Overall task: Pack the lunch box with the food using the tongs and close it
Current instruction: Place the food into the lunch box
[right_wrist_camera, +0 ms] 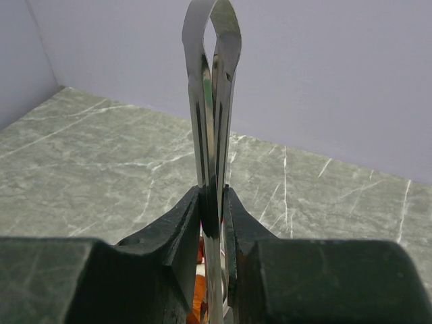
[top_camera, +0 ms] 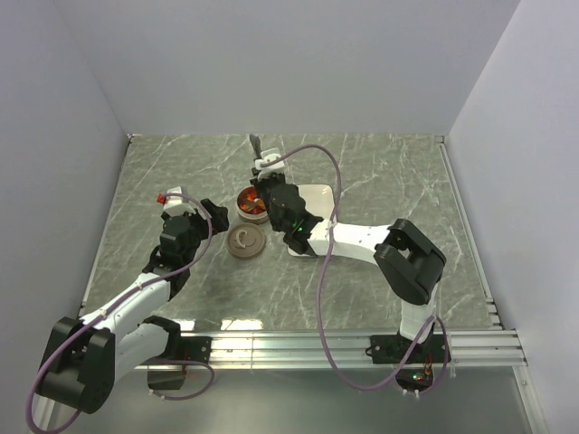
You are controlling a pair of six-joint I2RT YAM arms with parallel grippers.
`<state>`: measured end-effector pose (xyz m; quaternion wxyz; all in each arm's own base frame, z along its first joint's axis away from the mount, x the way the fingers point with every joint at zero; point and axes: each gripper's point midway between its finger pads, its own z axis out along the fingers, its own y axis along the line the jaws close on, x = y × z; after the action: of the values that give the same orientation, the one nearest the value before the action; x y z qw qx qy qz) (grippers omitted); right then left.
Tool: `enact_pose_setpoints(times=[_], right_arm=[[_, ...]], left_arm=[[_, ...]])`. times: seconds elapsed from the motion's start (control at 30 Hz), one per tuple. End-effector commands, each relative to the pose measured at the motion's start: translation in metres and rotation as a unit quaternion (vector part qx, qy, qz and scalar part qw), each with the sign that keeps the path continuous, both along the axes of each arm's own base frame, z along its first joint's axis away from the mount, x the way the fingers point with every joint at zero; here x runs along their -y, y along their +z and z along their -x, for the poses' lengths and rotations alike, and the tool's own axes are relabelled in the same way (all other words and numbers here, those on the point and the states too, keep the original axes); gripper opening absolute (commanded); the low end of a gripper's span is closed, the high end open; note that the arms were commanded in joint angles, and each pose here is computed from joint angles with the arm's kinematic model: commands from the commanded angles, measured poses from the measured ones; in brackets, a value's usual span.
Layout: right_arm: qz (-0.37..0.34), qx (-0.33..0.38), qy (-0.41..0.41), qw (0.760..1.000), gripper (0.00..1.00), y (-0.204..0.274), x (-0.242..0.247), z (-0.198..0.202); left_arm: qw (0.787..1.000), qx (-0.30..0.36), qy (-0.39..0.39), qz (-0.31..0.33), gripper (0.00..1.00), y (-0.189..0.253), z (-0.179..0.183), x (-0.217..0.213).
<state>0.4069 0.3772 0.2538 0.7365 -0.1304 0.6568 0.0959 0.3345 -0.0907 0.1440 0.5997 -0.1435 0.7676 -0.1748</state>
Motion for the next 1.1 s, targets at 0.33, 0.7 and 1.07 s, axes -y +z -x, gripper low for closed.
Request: enact_pose_setpoints(times=[0.33,0.7,1.07], right_arm=[[-0.028,0.023,-0.015,0.999,0.24,0.018,-0.007,-0.018],[-0.033,0.034,-0.023,0.999,0.23,0.022,0.001,-0.029],[-0.032,0.039,-0.013,0.999,0.23,0.027,-0.009,-0.039]], left_arm=[[1.0,0.028,-0.002,0.012,0.99,0.016,-0.004,0.001],[1.0,0.027,-0.002,0.01,0.99,0.015,-0.004,0.001],[1.0,0.028,-0.002,0.011,0.99,0.015,-0.003,0.001]])
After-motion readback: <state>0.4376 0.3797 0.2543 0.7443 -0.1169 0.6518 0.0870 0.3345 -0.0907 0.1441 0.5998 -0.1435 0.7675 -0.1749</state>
